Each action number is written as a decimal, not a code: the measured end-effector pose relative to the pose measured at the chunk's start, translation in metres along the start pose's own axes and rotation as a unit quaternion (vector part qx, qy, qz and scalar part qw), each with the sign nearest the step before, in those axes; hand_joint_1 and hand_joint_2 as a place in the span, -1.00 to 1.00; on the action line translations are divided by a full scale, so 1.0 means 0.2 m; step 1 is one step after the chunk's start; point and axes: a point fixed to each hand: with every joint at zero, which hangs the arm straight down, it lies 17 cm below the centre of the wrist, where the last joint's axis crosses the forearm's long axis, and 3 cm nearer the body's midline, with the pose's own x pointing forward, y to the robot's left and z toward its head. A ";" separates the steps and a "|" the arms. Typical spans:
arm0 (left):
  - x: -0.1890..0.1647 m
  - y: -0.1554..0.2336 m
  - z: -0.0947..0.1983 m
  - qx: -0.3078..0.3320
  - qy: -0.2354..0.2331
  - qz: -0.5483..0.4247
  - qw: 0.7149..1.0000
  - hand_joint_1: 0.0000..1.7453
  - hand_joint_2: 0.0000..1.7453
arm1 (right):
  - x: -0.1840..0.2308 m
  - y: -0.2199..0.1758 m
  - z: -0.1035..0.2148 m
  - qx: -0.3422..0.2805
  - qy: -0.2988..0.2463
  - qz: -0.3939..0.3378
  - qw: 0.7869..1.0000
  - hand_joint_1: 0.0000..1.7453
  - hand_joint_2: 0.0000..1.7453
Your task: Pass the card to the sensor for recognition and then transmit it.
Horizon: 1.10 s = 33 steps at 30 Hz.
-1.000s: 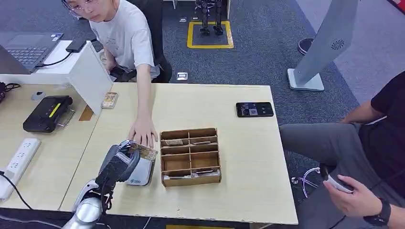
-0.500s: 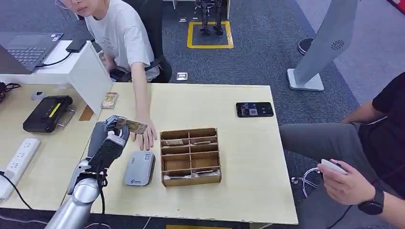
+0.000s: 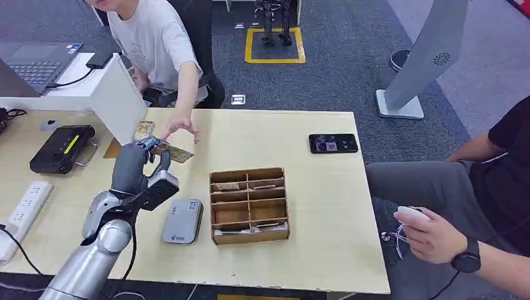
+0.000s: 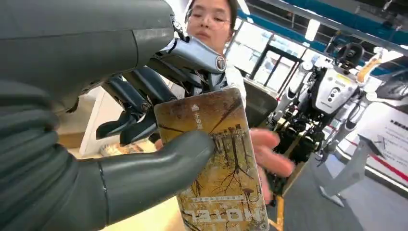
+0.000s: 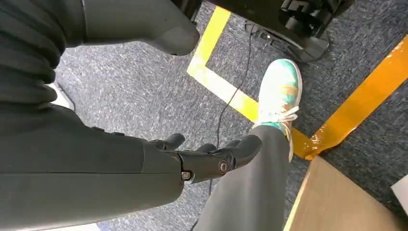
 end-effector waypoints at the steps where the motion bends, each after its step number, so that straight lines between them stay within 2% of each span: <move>1: 0.00 0.00 0.00 -0.001 -0.003 -0.007 1.000 1.00 1.00 | 0.00 0.00 0.00 0.000 0.000 0.001 1.000 -1.00 1.00; 6: -0.03 -0.02 -0.04 0.000 -0.002 -0.072 0.997 1.00 1.00 | 0.03 -0.01 0.00 -0.002 -0.004 0.009 1.000 -1.00 1.00; 9: -0.07 0.04 -0.11 0.024 0.000 -0.109 0.994 1.00 1.00 | 0.05 -0.02 0.00 -0.003 -0.009 0.014 1.000 -1.00 1.00; 25: -0.17 0.09 -0.22 0.033 0.015 -0.144 0.989 1.00 1.00 | 0.08 -0.01 0.00 0.000 -0.014 0.030 0.999 -1.00 1.00; 26: -0.17 0.09 -0.22 0.033 0.015 -0.144 0.989 -1.00 1.00 | 0.09 -0.01 0.00 0.000 -0.015 0.031 0.999 -1.00 1.00; 33: -0.18 0.08 -0.21 0.033 0.018 -0.125 0.991 -1.00 1.00 | 0.11 0.00 0.00 0.000 -0.021 0.031 0.999 -1.00 1.00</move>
